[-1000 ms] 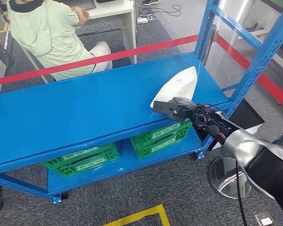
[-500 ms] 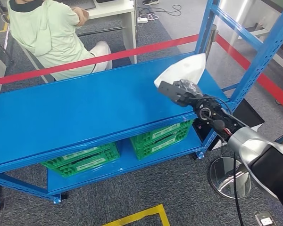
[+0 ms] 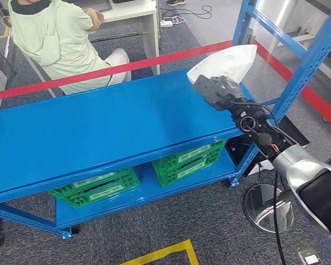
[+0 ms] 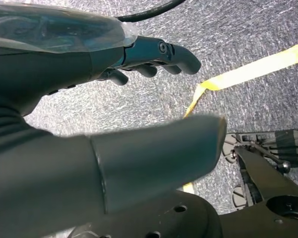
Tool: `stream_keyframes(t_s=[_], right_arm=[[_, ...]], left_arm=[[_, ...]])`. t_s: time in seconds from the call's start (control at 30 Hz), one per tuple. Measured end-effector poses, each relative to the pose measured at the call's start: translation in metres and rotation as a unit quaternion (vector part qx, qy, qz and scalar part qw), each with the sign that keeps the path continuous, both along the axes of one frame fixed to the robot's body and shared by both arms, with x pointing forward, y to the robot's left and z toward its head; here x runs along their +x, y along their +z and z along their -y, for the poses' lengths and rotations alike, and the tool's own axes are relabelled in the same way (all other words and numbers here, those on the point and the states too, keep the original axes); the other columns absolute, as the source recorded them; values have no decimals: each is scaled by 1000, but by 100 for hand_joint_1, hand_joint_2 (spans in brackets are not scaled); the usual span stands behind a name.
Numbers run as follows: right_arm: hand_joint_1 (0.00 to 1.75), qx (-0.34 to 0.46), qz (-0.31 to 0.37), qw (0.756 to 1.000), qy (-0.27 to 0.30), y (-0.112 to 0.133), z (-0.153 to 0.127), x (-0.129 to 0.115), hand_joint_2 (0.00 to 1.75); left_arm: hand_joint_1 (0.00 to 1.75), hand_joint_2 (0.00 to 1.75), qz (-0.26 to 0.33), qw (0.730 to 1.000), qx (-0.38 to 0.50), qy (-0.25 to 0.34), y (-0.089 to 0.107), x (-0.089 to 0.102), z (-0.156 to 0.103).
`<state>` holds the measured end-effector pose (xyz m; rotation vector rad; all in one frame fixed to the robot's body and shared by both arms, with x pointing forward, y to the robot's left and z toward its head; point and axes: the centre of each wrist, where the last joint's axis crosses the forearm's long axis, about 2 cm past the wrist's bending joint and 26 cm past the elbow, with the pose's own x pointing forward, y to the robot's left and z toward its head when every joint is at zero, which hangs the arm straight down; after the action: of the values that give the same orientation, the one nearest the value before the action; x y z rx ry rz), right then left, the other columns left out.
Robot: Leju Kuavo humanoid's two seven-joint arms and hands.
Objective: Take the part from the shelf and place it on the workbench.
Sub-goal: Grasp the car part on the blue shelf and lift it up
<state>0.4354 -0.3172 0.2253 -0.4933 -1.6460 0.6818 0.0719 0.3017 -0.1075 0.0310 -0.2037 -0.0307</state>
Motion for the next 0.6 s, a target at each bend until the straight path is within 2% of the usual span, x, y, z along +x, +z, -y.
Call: stream_keyframes(t_s=[0.6], right_arm=[[175,35,35,999,-10,4,6,-4,175]], left_arm=[[0,175,7,1000,16,3,0,0,-1]])
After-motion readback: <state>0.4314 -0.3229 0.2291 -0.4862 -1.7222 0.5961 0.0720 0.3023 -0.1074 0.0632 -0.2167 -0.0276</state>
